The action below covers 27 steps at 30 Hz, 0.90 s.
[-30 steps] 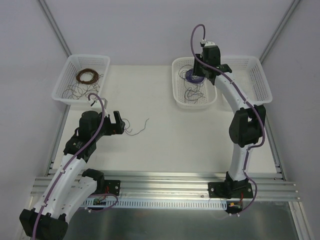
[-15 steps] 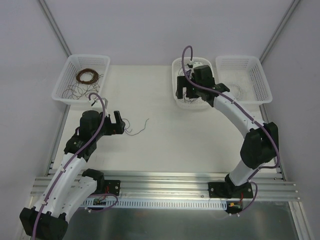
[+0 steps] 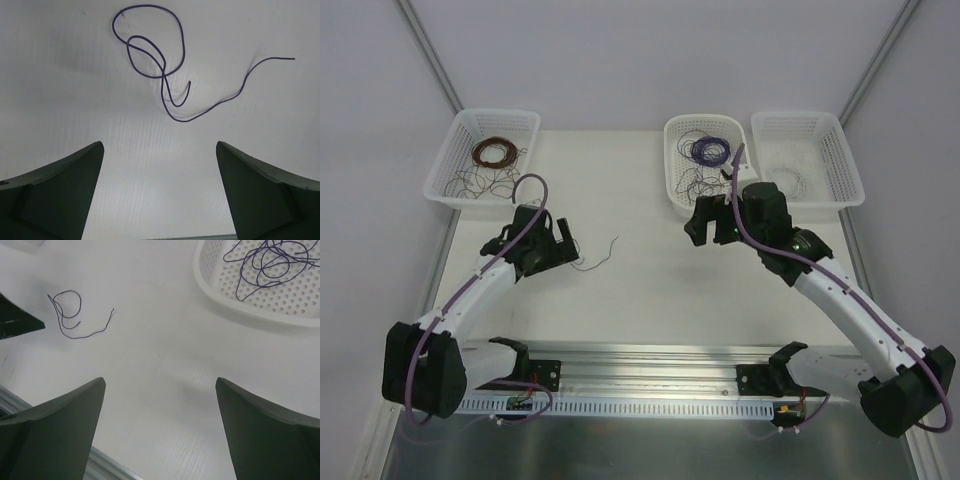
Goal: Untangle the cables
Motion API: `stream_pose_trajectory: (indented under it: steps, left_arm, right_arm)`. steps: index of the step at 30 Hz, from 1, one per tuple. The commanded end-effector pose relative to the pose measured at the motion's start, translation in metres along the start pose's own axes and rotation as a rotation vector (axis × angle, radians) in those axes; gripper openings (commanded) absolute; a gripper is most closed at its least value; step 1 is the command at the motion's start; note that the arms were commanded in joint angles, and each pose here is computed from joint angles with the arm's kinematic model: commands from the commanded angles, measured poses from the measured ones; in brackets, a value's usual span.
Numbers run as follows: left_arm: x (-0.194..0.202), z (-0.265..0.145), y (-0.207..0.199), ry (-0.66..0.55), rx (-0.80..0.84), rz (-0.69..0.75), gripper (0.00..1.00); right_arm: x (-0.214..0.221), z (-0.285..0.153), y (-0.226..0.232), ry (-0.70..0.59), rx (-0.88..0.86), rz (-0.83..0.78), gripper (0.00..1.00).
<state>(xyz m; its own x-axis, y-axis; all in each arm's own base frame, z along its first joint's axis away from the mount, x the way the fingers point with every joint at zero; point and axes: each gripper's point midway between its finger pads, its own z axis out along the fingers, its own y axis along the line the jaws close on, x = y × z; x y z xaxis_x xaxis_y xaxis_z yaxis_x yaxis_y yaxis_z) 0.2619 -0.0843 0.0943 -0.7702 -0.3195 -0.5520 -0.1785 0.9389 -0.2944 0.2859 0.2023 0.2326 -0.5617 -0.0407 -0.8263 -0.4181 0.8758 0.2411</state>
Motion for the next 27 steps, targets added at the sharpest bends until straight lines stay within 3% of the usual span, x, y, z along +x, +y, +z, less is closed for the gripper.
stream_pose_trajectory:
  steps: [1,8,13,18,19,23,25,27]
  left_arm:
    - [-0.009,0.019,0.002,0.026,-0.104,-0.156,0.96]
    - [-0.015,0.056,0.020,0.038,-0.278,-0.221,0.79]
    - [-0.016,0.073,0.020,0.052,-0.291,-0.219,0.63]
    - [-0.010,0.085,0.013,0.103,-0.269,-0.216,0.38]
    - [-0.007,0.088,0.012,0.119,-0.263,-0.212,0.29]
    - [0.001,0.090,0.007,0.150,-0.234,-0.197,0.07]
    - [0.006,0.088,0.001,0.161,-0.210,-0.172,0.00]
    - [0.010,0.084,-0.007,0.164,-0.182,-0.145,0.00]
  right_arm:
    - [-0.002,-0.026,0.005,-0.062,-0.027,0.026,0.97]
    - [0.025,-0.054,0.003,-0.071,-0.054,0.041,0.97]
    - [0.046,-0.057,0.002,-0.055,-0.073,0.063,0.97]
    - [0.053,-0.057,-0.002,-0.046,-0.061,0.053,0.97]
    - [0.054,-0.057,-0.001,-0.045,-0.064,0.052,0.97]
    - [0.057,-0.053,0.003,-0.044,-0.086,0.061,0.97]
    - [0.058,-0.052,0.008,-0.040,-0.110,0.068,0.97]
    - [0.059,-0.051,0.013,-0.038,-0.135,0.074,0.97]
